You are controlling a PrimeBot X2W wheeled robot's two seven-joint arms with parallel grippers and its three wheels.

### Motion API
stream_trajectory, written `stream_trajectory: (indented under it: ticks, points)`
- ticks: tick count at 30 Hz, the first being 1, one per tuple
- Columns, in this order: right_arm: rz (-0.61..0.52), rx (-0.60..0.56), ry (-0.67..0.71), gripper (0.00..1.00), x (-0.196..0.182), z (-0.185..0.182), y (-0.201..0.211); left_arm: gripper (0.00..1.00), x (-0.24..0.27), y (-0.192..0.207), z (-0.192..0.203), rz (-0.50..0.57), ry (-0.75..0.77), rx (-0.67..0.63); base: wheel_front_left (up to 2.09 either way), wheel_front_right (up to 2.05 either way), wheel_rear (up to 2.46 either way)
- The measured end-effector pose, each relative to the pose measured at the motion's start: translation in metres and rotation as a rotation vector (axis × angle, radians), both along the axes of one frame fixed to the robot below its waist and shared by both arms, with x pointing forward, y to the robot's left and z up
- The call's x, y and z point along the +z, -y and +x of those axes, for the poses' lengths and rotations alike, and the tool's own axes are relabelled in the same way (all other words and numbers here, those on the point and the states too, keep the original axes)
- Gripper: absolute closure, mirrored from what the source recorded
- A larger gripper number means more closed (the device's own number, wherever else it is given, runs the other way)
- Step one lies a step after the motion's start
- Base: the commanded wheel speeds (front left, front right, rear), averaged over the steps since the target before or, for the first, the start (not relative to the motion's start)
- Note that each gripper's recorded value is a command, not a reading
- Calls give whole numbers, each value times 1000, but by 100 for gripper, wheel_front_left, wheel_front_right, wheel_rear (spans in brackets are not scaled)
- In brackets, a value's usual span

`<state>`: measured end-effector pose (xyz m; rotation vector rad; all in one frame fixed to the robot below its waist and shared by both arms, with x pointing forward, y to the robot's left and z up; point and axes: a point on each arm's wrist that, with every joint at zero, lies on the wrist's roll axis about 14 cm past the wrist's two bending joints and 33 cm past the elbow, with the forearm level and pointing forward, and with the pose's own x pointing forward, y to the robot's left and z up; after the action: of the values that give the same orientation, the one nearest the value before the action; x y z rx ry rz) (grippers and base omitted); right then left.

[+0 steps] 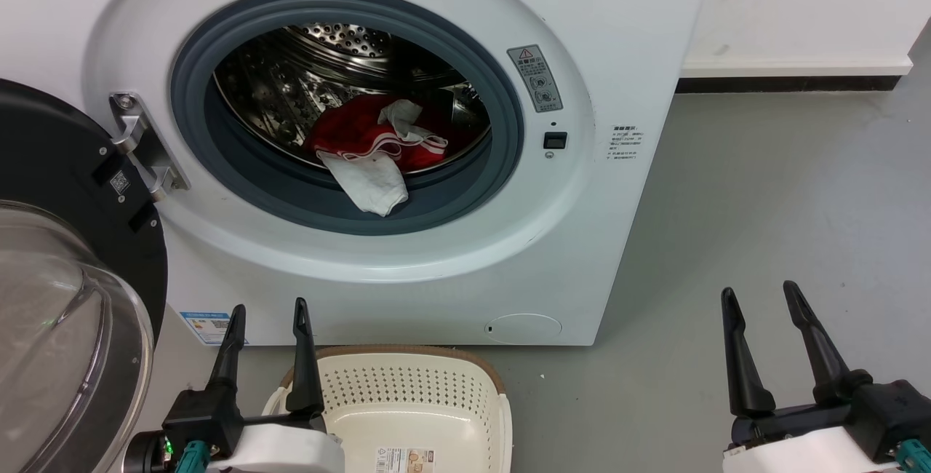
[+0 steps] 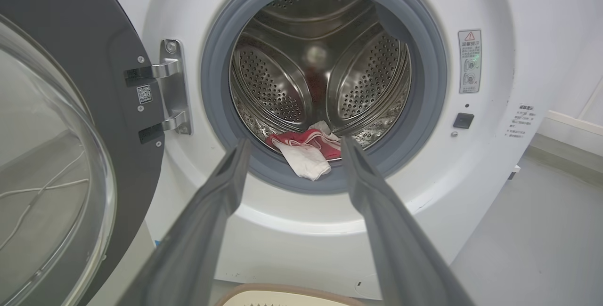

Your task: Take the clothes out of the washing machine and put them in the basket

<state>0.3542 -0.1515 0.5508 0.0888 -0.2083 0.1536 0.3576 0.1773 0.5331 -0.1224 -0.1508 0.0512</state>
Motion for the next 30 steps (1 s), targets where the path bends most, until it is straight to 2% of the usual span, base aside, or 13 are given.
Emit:
stream_trajectory:
  ticks: [14, 30]
  points:
    - [-77, 7, 28, 0, 2, -2, -4, 0, 0, 2, -3, 83, 12, 1, 0, 0, 0]
    - [-49, -6, -7, 0, -8, -4, 1, 0, -7, 1, -4, 78, -8, 3, 0, 0, 0]
